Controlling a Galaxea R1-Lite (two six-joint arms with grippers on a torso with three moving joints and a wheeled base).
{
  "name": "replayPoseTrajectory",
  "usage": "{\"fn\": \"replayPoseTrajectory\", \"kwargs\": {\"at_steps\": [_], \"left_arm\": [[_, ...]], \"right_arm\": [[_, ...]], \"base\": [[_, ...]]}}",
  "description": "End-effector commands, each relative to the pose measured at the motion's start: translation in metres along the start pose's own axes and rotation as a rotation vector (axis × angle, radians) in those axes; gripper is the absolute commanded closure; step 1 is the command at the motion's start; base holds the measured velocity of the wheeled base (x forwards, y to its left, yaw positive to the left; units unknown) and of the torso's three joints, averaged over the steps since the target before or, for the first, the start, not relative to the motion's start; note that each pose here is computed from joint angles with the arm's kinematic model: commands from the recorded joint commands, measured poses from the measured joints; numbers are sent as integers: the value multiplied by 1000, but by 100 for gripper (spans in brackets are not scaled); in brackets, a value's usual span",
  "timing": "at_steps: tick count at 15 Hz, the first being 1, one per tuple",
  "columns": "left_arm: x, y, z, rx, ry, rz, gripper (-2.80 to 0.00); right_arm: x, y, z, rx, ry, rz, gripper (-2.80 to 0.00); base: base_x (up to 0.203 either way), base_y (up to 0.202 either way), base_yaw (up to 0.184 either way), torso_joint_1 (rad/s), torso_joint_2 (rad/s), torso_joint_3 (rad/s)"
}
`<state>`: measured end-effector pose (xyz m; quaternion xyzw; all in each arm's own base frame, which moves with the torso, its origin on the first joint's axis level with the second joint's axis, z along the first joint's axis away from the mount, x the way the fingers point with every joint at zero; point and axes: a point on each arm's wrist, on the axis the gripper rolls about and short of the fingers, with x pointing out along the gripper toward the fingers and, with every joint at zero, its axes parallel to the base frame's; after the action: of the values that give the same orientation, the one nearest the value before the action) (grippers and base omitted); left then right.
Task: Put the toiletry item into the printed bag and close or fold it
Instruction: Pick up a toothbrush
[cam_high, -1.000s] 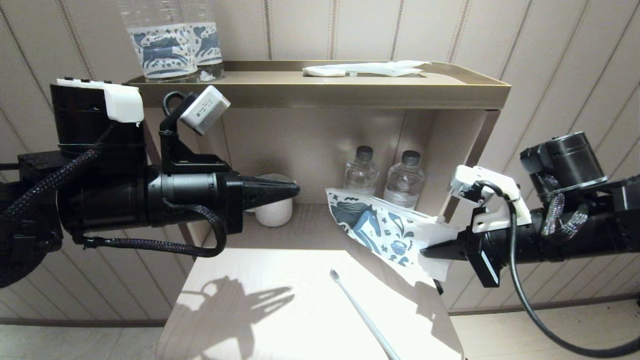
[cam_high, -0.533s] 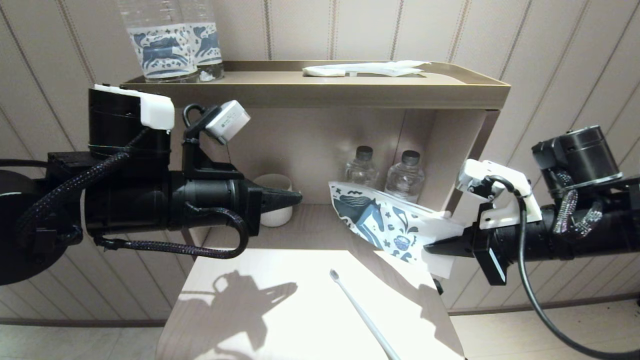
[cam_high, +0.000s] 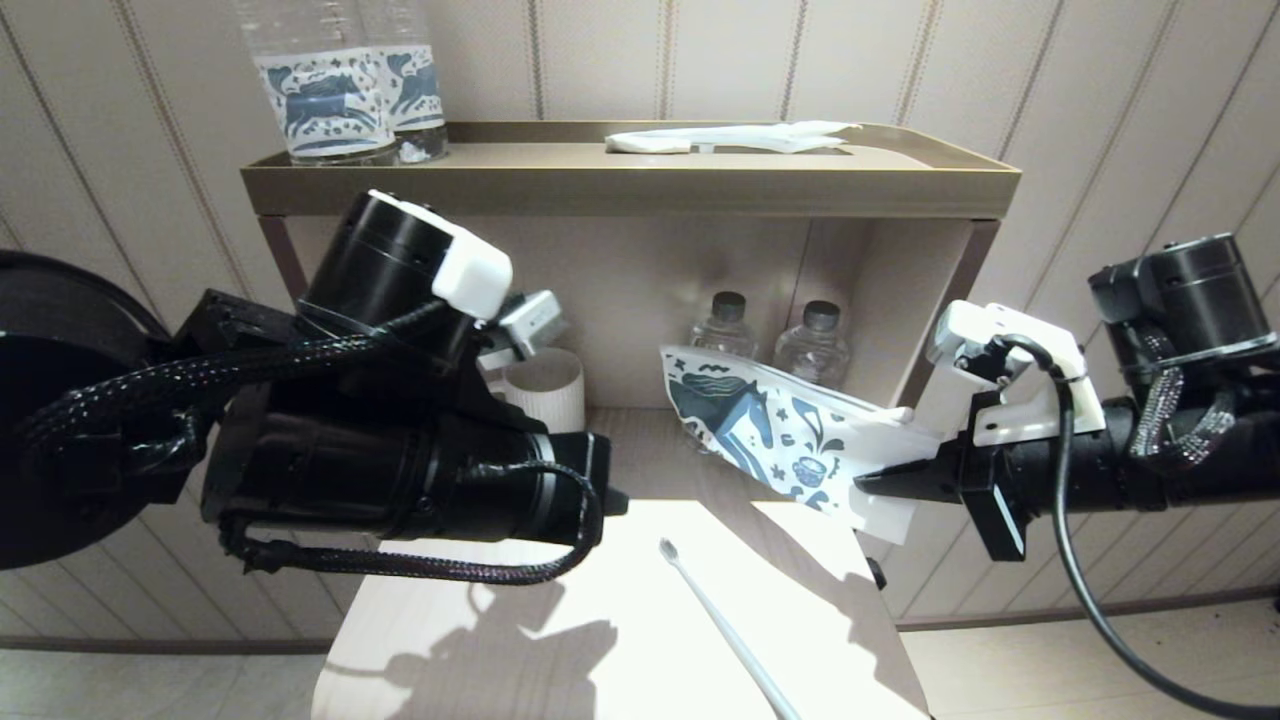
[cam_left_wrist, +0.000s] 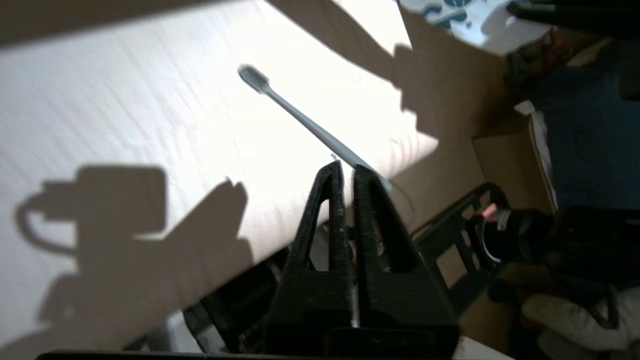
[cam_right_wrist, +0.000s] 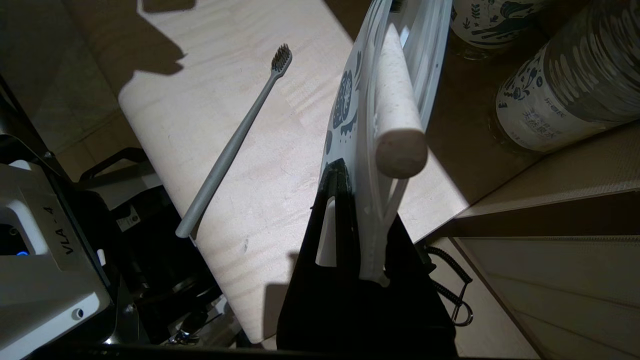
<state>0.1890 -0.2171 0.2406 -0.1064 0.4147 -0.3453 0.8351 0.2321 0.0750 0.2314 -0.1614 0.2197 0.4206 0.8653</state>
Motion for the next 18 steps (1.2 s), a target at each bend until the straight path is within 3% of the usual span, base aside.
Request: {"fn": "replayPoseTrajectory", "kwargs": {"at_steps": [1, 7, 11, 15, 18], "left_arm": [[25, -22, -14, -53, 160, 56, -280], [94, -54, -24, -99, 408, 201, -280], [128, -66, -38, -72, 513, 267, -280], [150, -61, -50, -84, 557, 313, -280], [159, -62, -48, -98, 506, 287, -280]], "right_arm": [[-1, -1, 1, -4, -6, -1, 0], [-2, -2, 2, -3, -8, -6, 0], [-1, -6, 2, 4, -5, -17, 0], [2, -8, 0, 10, 2, -15, 0], [2, -8, 0, 8, 1, -15, 0]], "base": [[0, 0, 0, 0, 0, 0], [0, 0, 0, 0, 0, 0], [0, 0, 0, 0, 0, 0], [0, 0, 0, 0, 0, 0], [0, 0, 0, 0, 0, 0]]}}
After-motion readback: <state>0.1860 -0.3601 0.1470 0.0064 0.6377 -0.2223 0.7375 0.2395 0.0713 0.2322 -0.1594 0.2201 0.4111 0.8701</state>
